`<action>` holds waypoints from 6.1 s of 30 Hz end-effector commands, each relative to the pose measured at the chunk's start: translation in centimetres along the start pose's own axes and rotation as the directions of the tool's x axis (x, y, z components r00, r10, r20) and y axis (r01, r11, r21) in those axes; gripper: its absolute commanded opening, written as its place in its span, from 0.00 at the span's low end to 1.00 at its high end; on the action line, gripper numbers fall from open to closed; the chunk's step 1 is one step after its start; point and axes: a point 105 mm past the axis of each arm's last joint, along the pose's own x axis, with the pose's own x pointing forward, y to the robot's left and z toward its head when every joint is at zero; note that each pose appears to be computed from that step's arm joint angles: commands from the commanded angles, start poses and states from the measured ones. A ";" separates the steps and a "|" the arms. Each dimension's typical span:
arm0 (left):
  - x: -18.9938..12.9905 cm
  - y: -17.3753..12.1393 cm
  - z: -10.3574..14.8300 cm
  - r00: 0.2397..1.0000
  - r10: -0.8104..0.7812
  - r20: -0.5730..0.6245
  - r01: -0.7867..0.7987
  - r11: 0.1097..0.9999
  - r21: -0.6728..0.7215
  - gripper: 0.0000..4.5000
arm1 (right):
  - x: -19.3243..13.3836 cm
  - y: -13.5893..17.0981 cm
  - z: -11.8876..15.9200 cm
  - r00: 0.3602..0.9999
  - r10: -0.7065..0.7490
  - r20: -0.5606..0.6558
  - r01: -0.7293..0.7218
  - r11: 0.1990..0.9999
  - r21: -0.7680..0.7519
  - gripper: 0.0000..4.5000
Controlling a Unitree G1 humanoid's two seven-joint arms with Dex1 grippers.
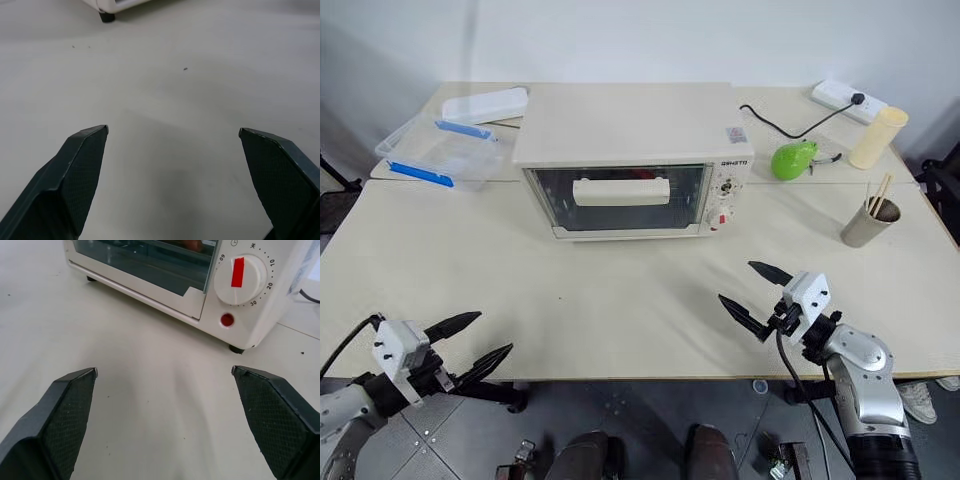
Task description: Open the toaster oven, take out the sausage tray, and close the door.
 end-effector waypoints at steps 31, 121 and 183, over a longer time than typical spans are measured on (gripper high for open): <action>1.8 1.6 10.0 0.934 -0.106 0.342 0.170 0.972 -0.162 0.99 | 9.6 6.4 10.1 0.826 0.443 0.350 -0.412 0.897 -0.162 1.00; 6.4 -0.1 7.3 0.915 -0.032 0.403 0.036 0.999 -0.002 1.00 | 25.0 4.5 8.0 0.987 -0.158 0.035 0.099 0.411 -0.906 0.48; 9.6 2.7 13.3 0.865 -0.249 0.435 0.263 0.964 0.028 1.00 | 11.4 7.4 9.0 0.984 0.158 -0.083 -0.140 0.394 -0.908 0.00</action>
